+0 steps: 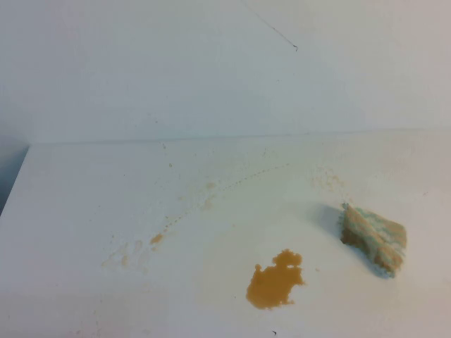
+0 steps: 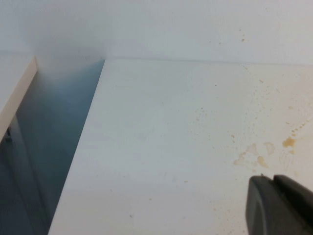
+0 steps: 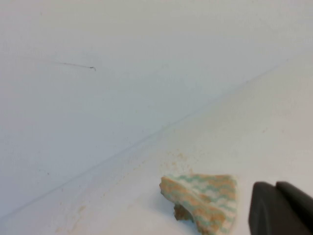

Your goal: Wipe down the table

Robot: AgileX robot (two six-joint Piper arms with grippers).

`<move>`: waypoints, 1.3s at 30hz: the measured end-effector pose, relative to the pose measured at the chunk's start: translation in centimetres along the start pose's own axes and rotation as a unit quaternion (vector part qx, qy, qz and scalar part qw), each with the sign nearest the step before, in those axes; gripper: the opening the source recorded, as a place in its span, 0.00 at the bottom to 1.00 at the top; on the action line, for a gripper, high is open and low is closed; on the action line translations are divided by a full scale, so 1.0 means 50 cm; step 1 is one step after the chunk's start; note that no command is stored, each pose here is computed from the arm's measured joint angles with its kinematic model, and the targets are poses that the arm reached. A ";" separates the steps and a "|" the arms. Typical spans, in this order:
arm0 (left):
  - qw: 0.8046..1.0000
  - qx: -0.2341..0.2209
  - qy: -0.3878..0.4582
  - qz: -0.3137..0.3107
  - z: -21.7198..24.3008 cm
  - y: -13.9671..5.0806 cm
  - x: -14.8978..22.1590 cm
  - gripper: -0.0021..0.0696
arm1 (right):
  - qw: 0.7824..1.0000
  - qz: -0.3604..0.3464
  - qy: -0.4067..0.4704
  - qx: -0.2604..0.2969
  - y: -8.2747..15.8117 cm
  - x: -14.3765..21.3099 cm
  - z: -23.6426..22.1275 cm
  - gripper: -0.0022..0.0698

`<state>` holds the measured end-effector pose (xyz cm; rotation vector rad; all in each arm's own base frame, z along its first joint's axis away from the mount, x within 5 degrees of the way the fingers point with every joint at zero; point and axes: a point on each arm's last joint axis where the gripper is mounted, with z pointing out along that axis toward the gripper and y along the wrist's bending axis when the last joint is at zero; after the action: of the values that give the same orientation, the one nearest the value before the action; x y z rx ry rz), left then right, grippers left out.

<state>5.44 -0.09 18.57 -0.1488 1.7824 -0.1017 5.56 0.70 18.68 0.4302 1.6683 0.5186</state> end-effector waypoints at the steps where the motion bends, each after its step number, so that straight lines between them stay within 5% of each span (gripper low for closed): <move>1: 1.000 0.000 0.000 0.000 0.000 0.000 0.000 0.03 | 1.000 0.000 0.000 0.000 0.000 0.000 0.000 0.03; 6: 1.000 0.000 0.000 0.000 0.000 0.000 0.000 0.03 | 0.997 -0.021 0.065 0.023 -0.009 0.023 -0.002 0.03; 11: 1.000 0.000 0.000 0.000 0.000 0.000 0.000 0.03 | 0.973 -0.204 0.101 0.043 -0.023 0.033 -0.004 0.03; 16: 1.000 0.000 0.000 0.000 0.000 0.000 0.000 0.03 | 0.948 -0.299 0.102 0.046 -0.027 0.030 -0.005 0.03; 39: 1.000 0.000 0.000 0.000 0.000 0.000 0.000 0.03 | 0.941 -0.319 0.103 0.048 -0.028 0.030 -0.005 0.03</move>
<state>5.44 -0.09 18.57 -0.1488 1.7824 -0.1017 5.11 0.33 16.70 -0.1156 1.9163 -0.0041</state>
